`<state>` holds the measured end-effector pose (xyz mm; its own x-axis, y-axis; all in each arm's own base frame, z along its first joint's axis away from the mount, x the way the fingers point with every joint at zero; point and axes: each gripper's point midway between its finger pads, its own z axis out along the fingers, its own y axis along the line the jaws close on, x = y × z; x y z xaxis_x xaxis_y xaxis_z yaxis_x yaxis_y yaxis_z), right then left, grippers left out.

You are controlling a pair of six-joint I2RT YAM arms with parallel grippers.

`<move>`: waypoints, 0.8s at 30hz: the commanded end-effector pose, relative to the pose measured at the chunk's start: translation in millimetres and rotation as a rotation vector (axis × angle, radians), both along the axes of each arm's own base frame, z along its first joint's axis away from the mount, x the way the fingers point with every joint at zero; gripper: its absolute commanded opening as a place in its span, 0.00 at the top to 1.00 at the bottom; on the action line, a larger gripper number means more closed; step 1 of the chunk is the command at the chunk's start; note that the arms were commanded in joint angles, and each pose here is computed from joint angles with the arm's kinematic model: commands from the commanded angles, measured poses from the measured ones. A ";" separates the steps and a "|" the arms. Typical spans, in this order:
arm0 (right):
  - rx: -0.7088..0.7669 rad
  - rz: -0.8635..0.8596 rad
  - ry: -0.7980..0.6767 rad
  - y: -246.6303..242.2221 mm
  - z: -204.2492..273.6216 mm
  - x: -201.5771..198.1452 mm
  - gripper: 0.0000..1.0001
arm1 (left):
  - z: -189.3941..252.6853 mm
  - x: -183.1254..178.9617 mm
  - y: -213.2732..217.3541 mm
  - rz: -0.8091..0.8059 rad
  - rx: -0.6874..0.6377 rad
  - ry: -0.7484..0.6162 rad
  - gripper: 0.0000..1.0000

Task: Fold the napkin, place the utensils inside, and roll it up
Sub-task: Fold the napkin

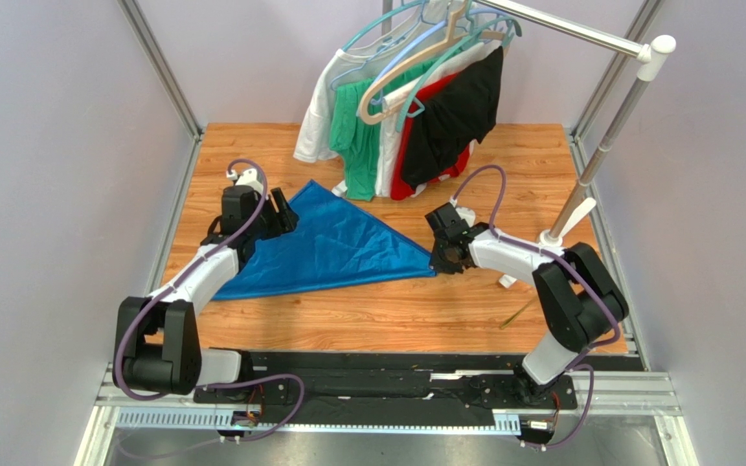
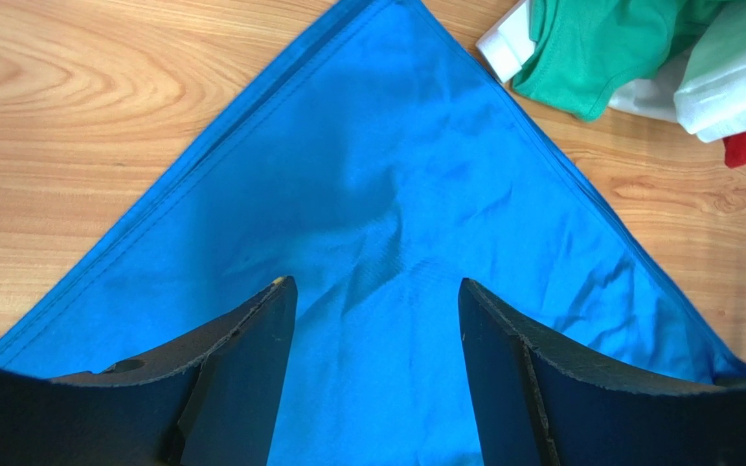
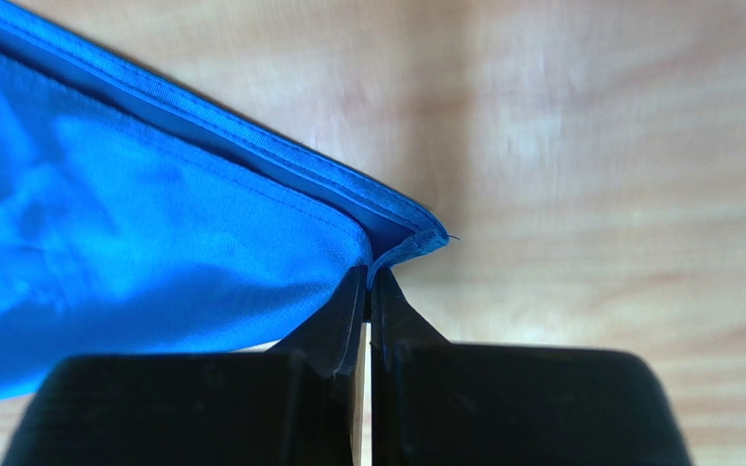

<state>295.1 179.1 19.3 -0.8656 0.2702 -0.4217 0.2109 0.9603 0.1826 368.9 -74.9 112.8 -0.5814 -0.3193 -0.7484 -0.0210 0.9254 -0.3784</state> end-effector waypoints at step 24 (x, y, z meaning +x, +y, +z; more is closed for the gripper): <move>-0.075 0.034 -0.162 21.8 34.3 -58.5 0.29 | 31.6 -27.4 -24.6 -0.055 0.026 -0.093 0.28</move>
<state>213.6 189.7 32.6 -0.8479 0.1930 -0.4938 0.1619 0.9811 0.1055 345.4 -101.0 133.1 -0.5484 -0.2759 -0.7894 0.0645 0.9272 -0.3689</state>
